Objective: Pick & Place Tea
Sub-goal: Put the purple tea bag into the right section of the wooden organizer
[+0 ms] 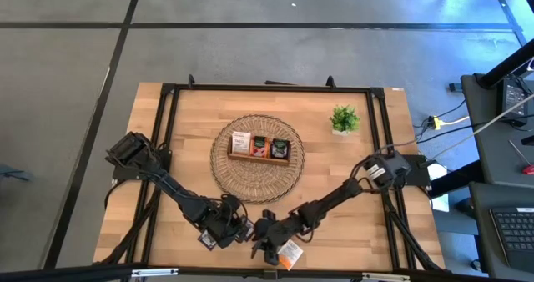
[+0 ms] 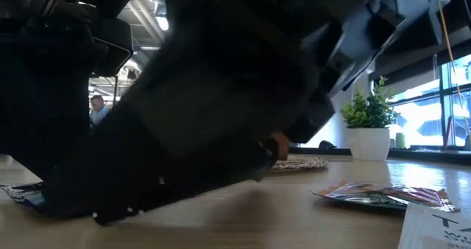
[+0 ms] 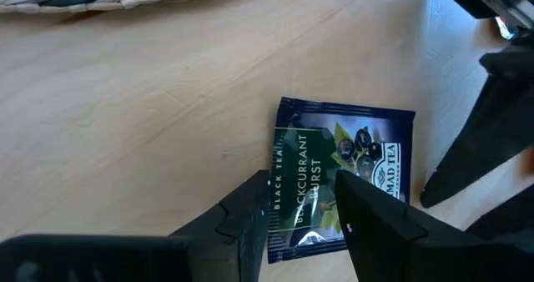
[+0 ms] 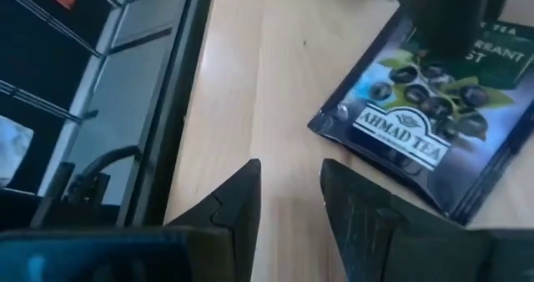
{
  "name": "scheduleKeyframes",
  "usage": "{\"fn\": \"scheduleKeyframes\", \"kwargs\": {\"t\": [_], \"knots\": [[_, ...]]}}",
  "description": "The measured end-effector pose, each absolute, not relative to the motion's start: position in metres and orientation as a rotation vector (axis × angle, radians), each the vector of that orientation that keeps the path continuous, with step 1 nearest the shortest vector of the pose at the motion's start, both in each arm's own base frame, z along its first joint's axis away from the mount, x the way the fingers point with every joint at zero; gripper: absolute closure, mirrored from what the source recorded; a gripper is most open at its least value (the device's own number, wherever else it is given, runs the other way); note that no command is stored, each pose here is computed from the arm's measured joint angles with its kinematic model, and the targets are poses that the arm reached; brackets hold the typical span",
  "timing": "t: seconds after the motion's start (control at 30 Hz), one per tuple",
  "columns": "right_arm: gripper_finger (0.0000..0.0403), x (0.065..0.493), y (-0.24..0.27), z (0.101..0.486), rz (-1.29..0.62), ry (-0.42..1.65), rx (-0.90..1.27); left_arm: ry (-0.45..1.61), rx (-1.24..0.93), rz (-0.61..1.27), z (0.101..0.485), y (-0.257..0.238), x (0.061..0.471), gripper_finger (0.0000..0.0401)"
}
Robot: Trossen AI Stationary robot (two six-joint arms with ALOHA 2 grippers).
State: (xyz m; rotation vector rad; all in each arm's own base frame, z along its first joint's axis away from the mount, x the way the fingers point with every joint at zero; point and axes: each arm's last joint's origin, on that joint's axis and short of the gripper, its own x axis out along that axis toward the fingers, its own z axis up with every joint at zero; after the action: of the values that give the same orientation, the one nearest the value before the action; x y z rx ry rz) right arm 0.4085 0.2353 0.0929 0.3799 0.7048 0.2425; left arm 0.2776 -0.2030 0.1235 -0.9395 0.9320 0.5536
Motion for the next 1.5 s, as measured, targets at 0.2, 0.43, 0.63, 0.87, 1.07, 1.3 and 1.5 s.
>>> {"fn": "scheduleKeyframes", "kwargs": {"t": [0.2, 0.43, 0.63, 0.87, 1.07, 1.3, 1.5], "knots": [[0.0269, 0.413, 0.234, 0.091, 0.205, 0.744, 0.370, 0.925, -0.950, 0.543, 0.124, -0.204, 0.278, 0.0267], [0.0269, 0.412, 0.233, 0.089, 0.191, 0.763, 0.374, 0.916, -0.964, 0.528, 0.124, -0.205, 0.280, 0.0265], [0.0269, 0.412, 0.232, 0.088, 0.188, 0.767, 0.372, 0.918, -0.955, 0.489, 0.126, -0.207, 0.281, 0.0271], [0.0269, 0.411, 0.231, 0.086, 0.192, 0.775, 0.358, 0.937, -0.917, 0.426, 0.137, -0.206, 0.279, 0.0315], [0.0269, 0.411, 0.231, 0.086, 0.196, 0.775, 0.353, 0.945, -0.901, 0.428, 0.137, -0.203, 0.280, 0.0389], [0.0269, 0.409, 0.230, 0.094, 0.193, 0.790, 0.336, 0.958, -0.891, 0.416, 0.143, -0.200, 0.279, 0.0399], [0.0269, 0.397, 0.223, 0.117, 0.129, 0.836, 0.185, 0.912, -0.866, 0.387, 0.166, -0.194, 0.276, 0.0399]]}}
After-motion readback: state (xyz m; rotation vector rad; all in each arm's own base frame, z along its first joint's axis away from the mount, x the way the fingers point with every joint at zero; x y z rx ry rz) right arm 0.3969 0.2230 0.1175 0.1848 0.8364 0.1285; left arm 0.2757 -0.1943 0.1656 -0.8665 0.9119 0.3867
